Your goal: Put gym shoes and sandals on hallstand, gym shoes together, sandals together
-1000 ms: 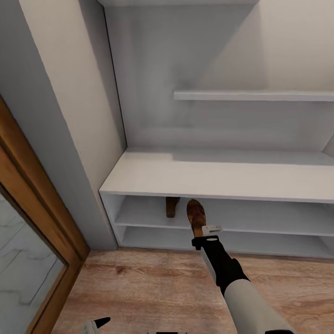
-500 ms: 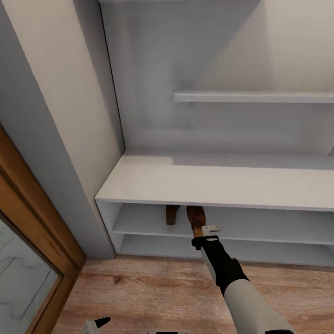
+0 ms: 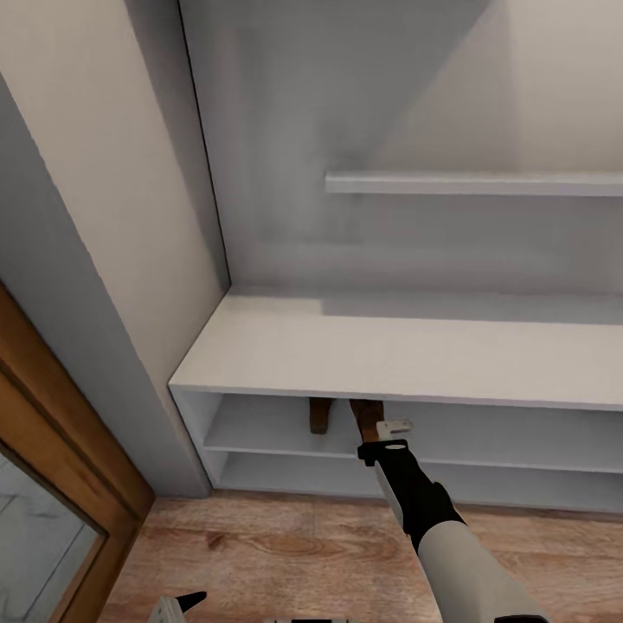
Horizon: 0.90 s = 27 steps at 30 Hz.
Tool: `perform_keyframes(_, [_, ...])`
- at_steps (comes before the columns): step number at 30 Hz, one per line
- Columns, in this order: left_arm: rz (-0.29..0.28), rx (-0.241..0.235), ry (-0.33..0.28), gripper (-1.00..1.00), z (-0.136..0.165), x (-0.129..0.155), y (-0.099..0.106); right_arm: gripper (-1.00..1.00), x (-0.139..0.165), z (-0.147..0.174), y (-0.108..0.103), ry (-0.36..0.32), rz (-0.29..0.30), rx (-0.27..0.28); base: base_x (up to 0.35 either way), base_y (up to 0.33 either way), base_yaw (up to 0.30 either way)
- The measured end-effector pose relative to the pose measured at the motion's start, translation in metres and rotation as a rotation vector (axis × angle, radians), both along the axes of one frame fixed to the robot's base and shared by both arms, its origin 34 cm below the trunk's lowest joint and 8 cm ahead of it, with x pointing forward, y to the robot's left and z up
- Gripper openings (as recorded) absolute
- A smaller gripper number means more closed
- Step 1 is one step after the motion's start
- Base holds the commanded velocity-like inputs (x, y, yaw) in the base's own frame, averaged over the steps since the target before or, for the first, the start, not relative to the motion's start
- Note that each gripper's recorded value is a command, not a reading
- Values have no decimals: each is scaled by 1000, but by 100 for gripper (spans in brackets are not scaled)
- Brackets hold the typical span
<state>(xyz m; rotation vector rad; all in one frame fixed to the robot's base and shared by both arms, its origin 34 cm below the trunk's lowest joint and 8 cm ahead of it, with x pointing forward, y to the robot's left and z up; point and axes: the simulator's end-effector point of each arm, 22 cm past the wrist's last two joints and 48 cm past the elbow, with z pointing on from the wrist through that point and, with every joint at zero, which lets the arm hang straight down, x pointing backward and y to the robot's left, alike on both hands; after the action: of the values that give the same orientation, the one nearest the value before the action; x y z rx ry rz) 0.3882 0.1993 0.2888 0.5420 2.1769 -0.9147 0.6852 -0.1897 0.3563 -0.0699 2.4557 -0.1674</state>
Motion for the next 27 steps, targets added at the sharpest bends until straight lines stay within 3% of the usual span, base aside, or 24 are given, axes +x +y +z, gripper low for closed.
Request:
perform_keyframes(12, [0, 1, 2, 100, 0, 0, 0, -100, 0, 0, 0, 0, 0, 0, 150, 0, 0])
perform_keyframes(27, [2, 0, 2, 100, 0, 0, 0, -100, 0, 0, 0, 0, 0, 0, 65, 38, 0])
